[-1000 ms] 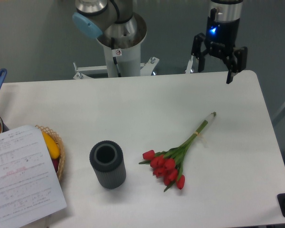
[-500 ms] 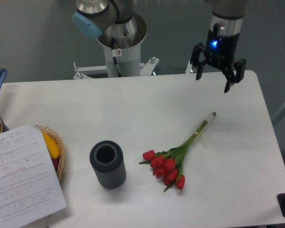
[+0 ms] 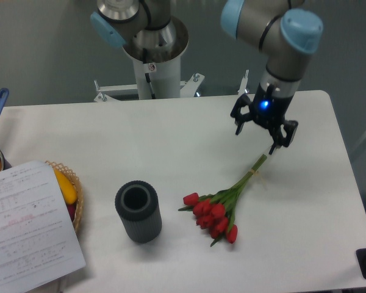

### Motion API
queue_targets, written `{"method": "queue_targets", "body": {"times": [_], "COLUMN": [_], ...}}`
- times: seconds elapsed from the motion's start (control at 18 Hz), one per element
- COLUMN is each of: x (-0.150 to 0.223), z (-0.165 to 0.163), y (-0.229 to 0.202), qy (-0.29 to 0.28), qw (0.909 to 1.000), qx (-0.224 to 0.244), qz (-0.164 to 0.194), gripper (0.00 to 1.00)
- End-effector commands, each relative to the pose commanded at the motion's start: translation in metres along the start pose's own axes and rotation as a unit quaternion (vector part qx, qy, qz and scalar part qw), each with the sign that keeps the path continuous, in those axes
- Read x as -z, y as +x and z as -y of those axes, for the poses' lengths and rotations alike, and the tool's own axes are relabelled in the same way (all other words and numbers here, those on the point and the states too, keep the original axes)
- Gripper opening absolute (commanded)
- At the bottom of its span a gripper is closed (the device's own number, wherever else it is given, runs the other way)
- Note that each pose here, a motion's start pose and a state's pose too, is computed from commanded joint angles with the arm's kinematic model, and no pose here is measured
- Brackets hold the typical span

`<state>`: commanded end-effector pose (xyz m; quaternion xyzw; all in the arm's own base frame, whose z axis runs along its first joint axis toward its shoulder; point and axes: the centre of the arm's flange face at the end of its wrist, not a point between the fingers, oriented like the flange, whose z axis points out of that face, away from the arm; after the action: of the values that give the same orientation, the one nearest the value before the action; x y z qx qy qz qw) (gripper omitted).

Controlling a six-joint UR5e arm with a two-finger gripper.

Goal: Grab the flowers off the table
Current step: 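Lower the open gripper toward the tulip stems above the flower heads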

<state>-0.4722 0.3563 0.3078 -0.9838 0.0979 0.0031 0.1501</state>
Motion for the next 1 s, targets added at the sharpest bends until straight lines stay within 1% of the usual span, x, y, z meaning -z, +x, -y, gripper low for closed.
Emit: {"method": "queue_targets", "body": {"times": [0.17, 0.33, 0.5, 0.78, 1.0], "x": [-0.025, -0.047, -0.062, -0.090, -0.100], "z": [0.004, 0.008, 0.017, 0.018, 0.015], "y": [-0.005, -0.007, -0.014, -0.015, -0.012], "qy": [-0.007, -0.033, -0.037, -0.041, -0.043], "qw": [0.9999, 0.9993, 0.9990, 0.9983, 0.9980], "qx": [-0.006, -0.012, -0.020, -0.024, -0.025], "qz": [-0.004, -0.008, -0.015, -0.034, -0.040], "gripper": [1.00, 1.00, 1.00, 1.00, 1.00]}}
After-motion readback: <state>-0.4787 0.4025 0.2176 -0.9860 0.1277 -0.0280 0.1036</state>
